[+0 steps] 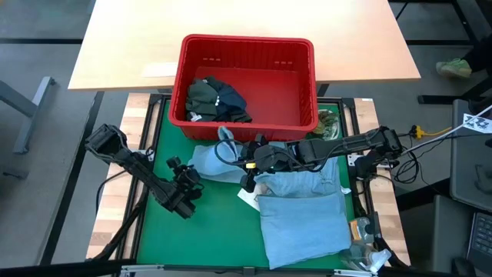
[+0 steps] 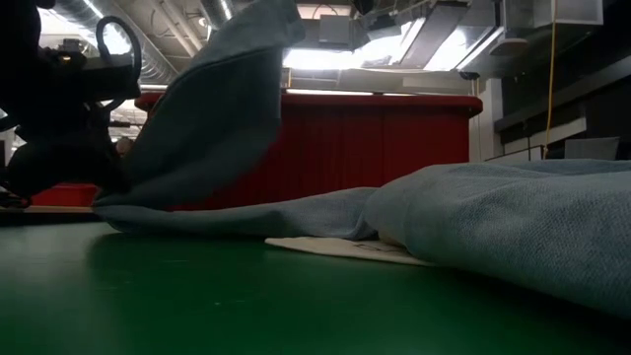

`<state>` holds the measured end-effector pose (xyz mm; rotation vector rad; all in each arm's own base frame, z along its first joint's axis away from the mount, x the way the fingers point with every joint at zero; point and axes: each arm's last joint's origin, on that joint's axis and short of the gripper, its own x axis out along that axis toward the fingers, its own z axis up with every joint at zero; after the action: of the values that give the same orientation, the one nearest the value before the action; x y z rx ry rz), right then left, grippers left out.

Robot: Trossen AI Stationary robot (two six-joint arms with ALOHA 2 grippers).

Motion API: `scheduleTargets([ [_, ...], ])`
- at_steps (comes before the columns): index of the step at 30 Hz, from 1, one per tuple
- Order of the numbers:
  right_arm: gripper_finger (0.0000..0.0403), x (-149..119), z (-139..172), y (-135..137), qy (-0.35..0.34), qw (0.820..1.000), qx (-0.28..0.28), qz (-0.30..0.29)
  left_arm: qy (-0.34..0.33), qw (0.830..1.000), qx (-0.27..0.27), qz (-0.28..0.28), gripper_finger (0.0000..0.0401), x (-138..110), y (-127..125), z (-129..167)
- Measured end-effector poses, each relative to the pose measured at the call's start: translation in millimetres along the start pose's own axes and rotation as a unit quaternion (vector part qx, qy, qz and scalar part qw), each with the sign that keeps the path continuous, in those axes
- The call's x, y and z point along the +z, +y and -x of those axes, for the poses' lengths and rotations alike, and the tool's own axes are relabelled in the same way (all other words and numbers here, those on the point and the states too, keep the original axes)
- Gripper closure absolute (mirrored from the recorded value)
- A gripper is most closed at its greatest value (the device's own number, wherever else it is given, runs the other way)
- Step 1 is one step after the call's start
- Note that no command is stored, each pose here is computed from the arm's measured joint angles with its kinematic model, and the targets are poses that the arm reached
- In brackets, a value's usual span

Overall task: Fold Laundry from Bin
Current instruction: Fold the light blue jeans

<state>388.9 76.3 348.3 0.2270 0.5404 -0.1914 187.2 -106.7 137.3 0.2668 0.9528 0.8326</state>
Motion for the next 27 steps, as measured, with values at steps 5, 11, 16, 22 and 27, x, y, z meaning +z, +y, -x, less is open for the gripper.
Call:
scheduleTargets([
  [5,0.0391,0,0,0,0.0,1.0,0.0,0.0,0.01,1.0,-0.002,0.021,0.029,0,0,-1],
  [11,0.0391,0,0,0,0.0,1.0,0.0,0.0,0.043,0.998,0.002,0.05,0.0301,3,3,-8],
  [16,0.0391,0,0,0,0.001,1.0,-0.001,0.001,0.07,0.996,0.009,0.053,0.0378,4,6,-10],
  [22,0.0391,0,-1,-4,0.005,1.0,-0.006,0.016,0.148,0.986,0.052,0.056,0.0396,10,19,3],
  [27,0.0391,4,-5,-16,0.003,0.999,-0.022,0.045,0.244,0.966,0.063,0.052,0.0397,23,27,21],
])
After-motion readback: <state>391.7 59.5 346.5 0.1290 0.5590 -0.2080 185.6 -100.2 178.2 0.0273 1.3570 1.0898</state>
